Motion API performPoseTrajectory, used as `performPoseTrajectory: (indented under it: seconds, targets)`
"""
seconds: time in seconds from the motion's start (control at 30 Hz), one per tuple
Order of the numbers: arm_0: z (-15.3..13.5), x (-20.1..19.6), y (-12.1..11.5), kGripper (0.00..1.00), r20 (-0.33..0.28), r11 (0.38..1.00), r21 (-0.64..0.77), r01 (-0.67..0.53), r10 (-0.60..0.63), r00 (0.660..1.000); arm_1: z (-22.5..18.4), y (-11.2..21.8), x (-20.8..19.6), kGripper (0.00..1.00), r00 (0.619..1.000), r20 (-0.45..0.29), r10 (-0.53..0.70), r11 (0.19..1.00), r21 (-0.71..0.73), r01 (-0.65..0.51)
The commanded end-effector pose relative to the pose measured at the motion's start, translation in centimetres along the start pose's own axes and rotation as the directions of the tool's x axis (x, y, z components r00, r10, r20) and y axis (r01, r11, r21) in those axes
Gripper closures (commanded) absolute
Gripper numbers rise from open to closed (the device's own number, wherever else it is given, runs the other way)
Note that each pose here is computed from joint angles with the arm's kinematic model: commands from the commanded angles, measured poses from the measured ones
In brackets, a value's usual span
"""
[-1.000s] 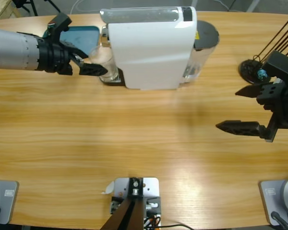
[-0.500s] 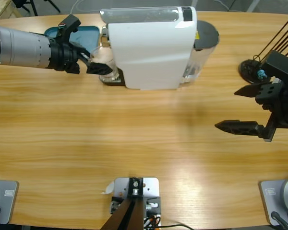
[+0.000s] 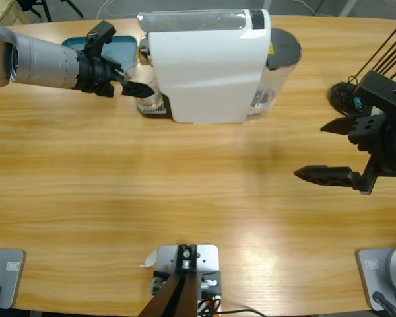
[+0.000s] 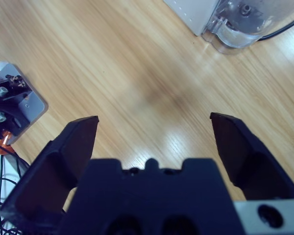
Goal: Pour coffee
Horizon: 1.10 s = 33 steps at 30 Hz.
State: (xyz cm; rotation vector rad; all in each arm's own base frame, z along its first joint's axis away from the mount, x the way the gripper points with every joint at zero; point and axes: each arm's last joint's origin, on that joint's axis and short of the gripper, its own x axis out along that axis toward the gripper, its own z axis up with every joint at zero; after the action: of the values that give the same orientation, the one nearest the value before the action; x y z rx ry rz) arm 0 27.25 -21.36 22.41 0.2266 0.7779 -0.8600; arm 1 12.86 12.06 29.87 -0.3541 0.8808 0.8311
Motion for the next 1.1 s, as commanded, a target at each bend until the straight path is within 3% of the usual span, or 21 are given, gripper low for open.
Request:
performPoseTrajectory:
  seconds: [0.03, 0.3, 0.43, 0.47, 0.63, 0.67, 1.1]
  targets:
    - [0.0, 2.2, 0.9, 0.119, -0.021, 1.000, -0.010, 0.021, -0.021, 1.000, -0.6, 0.1, 1.2, 0.000, 0.999, -0.048, 0.025, 1.000, 0.000, -0.025]
    - [-0.1, 3.2, 1.0, 0.119, -0.037, 0.998, -0.018, 0.060, -0.061, 0.997, -0.6, 0.1, 1.2, 0.000, 0.998, -0.050, 0.024, 1.000, 0.000, -0.024]
    - [-0.3, 3.4, 1.0, 0.167, -0.043, 0.998, -0.020, 0.061, -0.062, 0.997, -0.6, 0.1, 1.2, 0.000, 0.999, -0.048, 0.024, 1.000, 0.000, -0.024]
    - [-0.3, 3.4, 1.0, 0.234, -0.043, 0.998, -0.020, 0.061, -0.062, 0.997, -0.6, 0.1, 1.2, 0.000, 0.999, -0.049, 0.024, 1.000, 0.000, -0.024]
    - [-0.3, 3.4, 1.0, 0.751, -0.045, 0.998, -0.020, 0.061, -0.062, 0.997, -0.6, 0.1, 1.3, 0.000, 0.998, -0.051, 0.024, 1.000, 0.000, -0.024]
    - [-0.4, 3.4, 1.0, 0.773, -0.046, 0.998, -0.020, 0.061, -0.062, 0.997, -0.6, 0.1, 1.3, 0.000, 0.998, -0.051, 0.024, 1.000, 0.000, -0.024]
    - [-1.1, -1.1, 0.3, 0.777, -0.016, 1.000, -0.026, 0.013, -0.013, 1.000, -0.6, 0.1, 1.3, 0.000, 0.998, -0.051, 0.024, 1.000, 0.000, -0.024]
